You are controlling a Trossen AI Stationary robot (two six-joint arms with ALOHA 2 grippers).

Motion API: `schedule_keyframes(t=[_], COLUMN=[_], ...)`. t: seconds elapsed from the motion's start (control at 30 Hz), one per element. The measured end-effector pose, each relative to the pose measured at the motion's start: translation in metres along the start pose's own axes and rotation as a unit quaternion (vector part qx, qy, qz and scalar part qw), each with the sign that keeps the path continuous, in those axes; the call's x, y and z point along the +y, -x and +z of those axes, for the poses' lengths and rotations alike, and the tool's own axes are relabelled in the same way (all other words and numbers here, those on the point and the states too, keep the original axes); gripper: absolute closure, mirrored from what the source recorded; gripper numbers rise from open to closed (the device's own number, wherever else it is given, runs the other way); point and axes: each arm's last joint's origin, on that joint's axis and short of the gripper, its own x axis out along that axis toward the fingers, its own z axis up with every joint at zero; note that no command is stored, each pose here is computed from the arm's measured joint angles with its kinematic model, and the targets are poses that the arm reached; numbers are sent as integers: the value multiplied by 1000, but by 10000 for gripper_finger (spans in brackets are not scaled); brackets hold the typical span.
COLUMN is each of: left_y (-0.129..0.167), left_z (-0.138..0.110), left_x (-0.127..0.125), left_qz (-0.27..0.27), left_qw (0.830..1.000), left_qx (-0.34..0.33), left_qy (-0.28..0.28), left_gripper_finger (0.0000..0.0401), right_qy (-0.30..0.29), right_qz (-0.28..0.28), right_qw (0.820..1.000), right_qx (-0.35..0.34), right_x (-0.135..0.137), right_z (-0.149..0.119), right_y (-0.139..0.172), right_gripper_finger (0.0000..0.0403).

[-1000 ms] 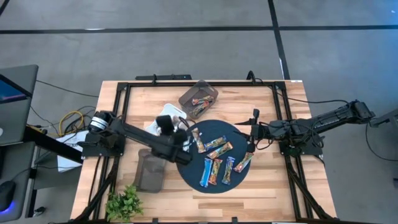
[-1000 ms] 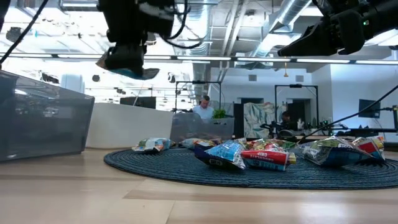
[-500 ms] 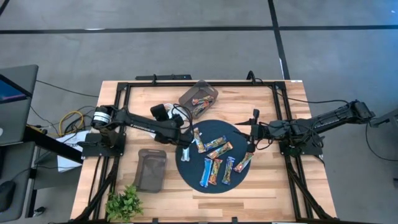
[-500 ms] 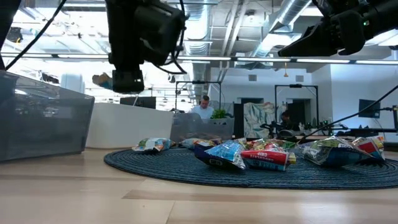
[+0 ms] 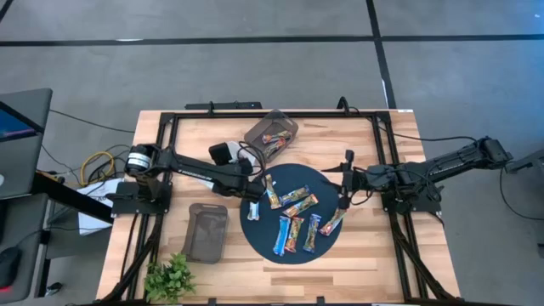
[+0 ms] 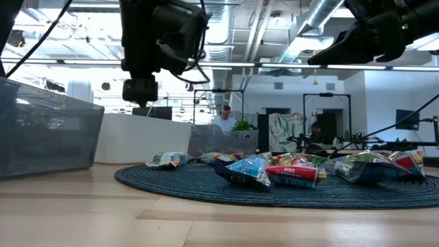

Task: Pick and place Granola Bars by type
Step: Put the blue granola bar into the bottom black bin

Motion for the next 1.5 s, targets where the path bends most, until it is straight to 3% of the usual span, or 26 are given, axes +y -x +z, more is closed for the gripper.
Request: schedule_keyframes(t=[0.27, 0.37, 0.53, 0.73, 1.0, 1.1, 1.3, 1.5], left_y=[38, 58, 96, 127, 133, 129, 119, 119], left_z=[-1, -12, -41, -94, -164, -178, -184, -184], left_x=[-24, -30, -33, -35, -52, -58, -63, -63], left_qz=[-29, -11, 12, 17, 9, 0, -12, -11], left_qw=[994, 987, 967, 922, 824, 803, 799, 800], left_qx=[-104, -156, -254, -385, -557, -586, -590, -589], left_qy=[-33, -41, -10, 43, 103, 109, 117, 115], left_gripper_finger=[247, 247, 248, 248, 248, 248, 248, 248], right_qy=[11, 30, 29, 32, 19, 10, -3, 34], right_qz=[115, 126, 136, 170, 187, 185, 208, 226], right_qw=[993, 991, 990, 982, 967, 965, 963, 955], right_qx=[-15, -12, 19, 76, 174, 187, 173, 187], right_x=[15, 19, 20, 26, 14, 7, 3, 11], right_z=[-2, -4, 0, -4, -11, -14, -10, -10], right_y=[-16, -30, -60, -95, -131, -139, -159, -181], right_gripper_finger=[270, 270, 269, 270, 270, 271, 269, 270])
